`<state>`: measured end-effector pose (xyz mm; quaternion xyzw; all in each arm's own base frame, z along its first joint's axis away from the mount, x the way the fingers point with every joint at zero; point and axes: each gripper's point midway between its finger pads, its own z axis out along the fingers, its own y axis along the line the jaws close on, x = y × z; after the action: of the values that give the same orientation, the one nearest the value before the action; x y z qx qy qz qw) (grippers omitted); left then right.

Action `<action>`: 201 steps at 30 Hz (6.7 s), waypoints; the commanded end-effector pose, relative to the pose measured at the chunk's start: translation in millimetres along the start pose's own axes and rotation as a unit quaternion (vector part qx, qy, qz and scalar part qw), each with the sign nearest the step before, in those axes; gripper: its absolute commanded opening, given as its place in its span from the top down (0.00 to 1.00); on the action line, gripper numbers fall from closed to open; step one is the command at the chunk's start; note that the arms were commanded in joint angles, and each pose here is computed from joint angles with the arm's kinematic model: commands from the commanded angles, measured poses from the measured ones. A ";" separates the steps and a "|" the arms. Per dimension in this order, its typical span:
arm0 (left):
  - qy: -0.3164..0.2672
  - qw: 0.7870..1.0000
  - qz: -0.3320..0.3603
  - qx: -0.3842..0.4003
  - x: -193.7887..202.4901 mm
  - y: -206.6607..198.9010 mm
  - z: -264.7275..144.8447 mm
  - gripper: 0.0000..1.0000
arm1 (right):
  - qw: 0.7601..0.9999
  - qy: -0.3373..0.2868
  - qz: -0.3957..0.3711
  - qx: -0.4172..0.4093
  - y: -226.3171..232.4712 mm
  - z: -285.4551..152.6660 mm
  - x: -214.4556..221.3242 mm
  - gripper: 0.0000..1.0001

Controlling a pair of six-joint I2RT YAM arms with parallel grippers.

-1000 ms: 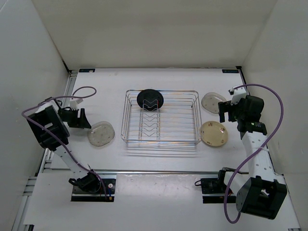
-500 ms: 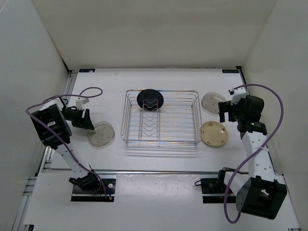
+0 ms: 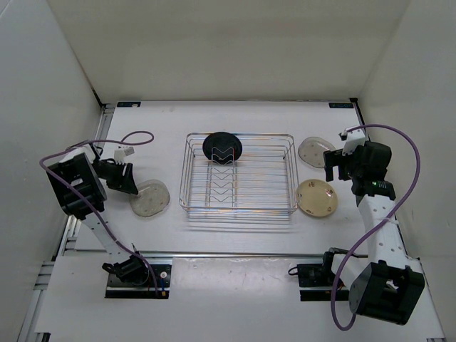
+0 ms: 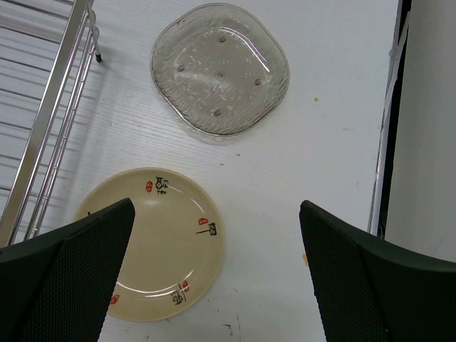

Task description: Load the plates into the dish rack

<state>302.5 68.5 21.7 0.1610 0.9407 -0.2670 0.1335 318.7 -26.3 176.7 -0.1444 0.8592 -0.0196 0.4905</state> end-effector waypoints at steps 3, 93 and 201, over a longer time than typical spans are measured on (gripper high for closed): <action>0.022 1.000 0.008 0.011 5.4 0.9 8.2 0.42 | 1.000 -0.023 0.000 0.005 -4.0 -4.6 -13.8 0.00; -0.186 0.677 0.595 -0.390 -279.5 -328.1 -28.6 0.89 | 1.000 -0.012 0.010 -0.001 -4.2 0.9 -7.4 0.00; -0.312 0.826 0.255 -0.393 -154.6 -162.0 -129.3 0.00 | 0.917 0.192 0.315 -0.154 -61.6 190.0 48.4 0.33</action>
<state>366.0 -23.7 239.6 0.2461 0.8105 0.1508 0.5097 464.8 -80.2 43.1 0.0588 0.9366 0.2206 0.2659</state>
